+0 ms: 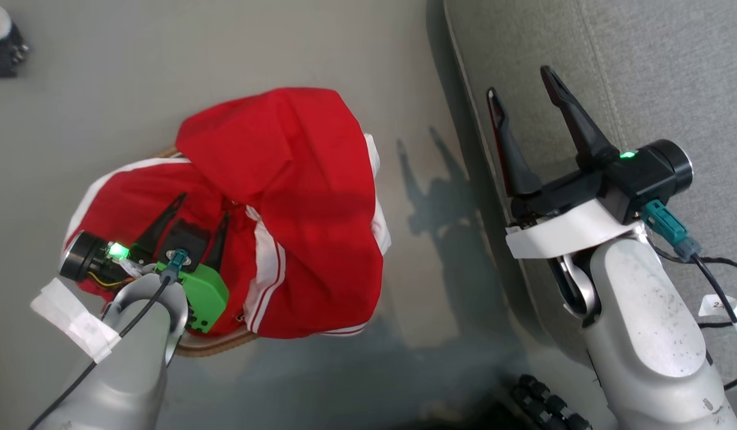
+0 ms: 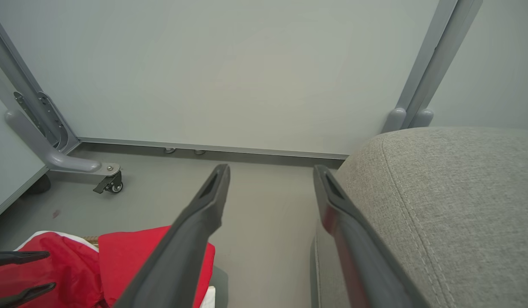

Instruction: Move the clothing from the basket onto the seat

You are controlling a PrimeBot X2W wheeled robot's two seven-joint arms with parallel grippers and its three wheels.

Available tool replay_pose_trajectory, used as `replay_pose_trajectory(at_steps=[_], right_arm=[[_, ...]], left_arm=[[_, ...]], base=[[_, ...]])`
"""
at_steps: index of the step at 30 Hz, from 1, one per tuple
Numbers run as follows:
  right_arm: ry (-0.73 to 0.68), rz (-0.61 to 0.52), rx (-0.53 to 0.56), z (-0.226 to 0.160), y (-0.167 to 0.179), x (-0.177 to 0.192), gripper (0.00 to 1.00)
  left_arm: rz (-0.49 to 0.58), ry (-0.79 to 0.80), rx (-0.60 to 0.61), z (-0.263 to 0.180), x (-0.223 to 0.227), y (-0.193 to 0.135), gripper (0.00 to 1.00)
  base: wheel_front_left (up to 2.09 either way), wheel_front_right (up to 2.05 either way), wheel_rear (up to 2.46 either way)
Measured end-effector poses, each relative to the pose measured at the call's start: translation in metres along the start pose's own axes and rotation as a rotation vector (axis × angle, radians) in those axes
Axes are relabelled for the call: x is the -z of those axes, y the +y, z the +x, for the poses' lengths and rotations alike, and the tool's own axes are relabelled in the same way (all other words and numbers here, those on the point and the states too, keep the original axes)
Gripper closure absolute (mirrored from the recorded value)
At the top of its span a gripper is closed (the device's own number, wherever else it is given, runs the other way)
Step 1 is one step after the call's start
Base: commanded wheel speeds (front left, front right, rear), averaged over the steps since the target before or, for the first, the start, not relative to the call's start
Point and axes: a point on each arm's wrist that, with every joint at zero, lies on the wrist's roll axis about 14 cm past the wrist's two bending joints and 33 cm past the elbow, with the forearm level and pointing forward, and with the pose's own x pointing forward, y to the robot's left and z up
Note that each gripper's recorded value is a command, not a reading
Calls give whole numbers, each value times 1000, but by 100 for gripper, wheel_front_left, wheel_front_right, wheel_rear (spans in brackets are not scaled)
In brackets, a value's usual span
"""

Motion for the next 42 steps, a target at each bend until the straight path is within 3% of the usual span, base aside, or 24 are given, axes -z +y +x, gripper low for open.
replay_pose_trajectory(at_steps=[7, 17, 25, 26, 28, 38, 42], right_arm=[[20, 23, -15, 11, 0, 19, 0], [88, 42, 17, 7, -12, 50, 0], [110, 56, 16, 8, -13, 62, 0], [111, 57, 17, 8, -14, 63, 0], [119, 57, 21, 7, -15, 66, 0], [113, 52, 31, 0, -17, 53, 0], [96, 41, 52, -9, -22, 37, 0]], left_arm=[[152, 182, 119, 19, 63, -9, 0], [350, 413, 235, 42, 119, -17, 0], [389, 542, 257, 50, 145, -10, 0], [384, 550, 258, 51, 147, -10, 4], [371, 560, 260, 53, 150, -11, 100], [295, 465, 267, 47, 126, -37, 100], [197, 375, 217, 42, 98, -42, 100]], base=[[0, 0, 0], [0, 0, 0], [0, 0, 0], [0, 0, 0], [0, 0, 0], [0, 0, 0], [0, 0, 0]])
